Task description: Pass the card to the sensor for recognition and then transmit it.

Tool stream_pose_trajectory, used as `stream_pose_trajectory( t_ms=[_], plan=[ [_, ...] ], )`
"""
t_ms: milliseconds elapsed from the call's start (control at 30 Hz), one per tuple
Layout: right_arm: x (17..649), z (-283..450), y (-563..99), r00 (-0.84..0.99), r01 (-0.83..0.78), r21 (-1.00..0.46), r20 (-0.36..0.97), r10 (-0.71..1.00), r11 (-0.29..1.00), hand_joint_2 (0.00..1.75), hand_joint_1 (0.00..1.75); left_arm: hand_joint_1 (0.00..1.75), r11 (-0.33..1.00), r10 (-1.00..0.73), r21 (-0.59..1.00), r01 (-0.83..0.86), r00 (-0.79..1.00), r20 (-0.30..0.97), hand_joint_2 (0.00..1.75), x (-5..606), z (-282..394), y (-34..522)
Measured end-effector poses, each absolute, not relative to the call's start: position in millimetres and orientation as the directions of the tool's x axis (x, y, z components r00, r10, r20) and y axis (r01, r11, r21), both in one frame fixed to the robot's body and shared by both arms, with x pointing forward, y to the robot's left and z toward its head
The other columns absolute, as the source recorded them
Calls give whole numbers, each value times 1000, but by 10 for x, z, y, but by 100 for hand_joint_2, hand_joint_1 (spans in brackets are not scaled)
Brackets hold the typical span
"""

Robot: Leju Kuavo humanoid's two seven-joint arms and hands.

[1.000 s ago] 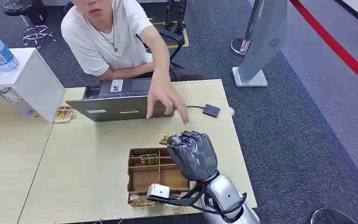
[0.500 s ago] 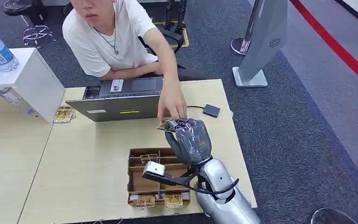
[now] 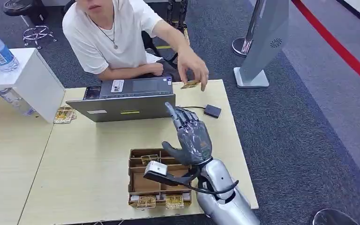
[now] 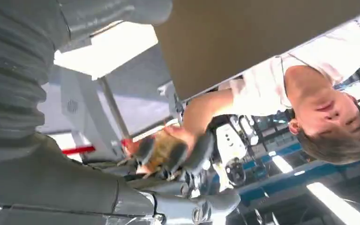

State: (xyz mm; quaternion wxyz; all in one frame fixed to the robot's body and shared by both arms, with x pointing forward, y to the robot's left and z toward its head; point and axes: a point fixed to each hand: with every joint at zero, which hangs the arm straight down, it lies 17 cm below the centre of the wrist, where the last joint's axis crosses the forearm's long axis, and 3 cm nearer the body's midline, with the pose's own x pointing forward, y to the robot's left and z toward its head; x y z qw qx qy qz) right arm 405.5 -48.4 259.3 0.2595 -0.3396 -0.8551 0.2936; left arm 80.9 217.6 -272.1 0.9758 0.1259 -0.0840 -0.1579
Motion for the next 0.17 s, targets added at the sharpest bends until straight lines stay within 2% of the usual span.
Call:
stream_pose_trajectory(
  t_ms=[67,100,167],
  plan=[
    [4046,2589,-519,-637,409,-661,288,715,630,175,0,0,919,-327,274,284,937,124,0,810,-2720,2177],
    [4040,2586,-530,-638,402,-654,302,708,641,0,0,0,919,-327,274,284,937,124,0,811,-2720,2178],
    [4029,2590,-566,-639,384,-633,343,688,672,0,0,0,918,-326,276,283,937,124,0,811,-2720,2183]
  ],
)
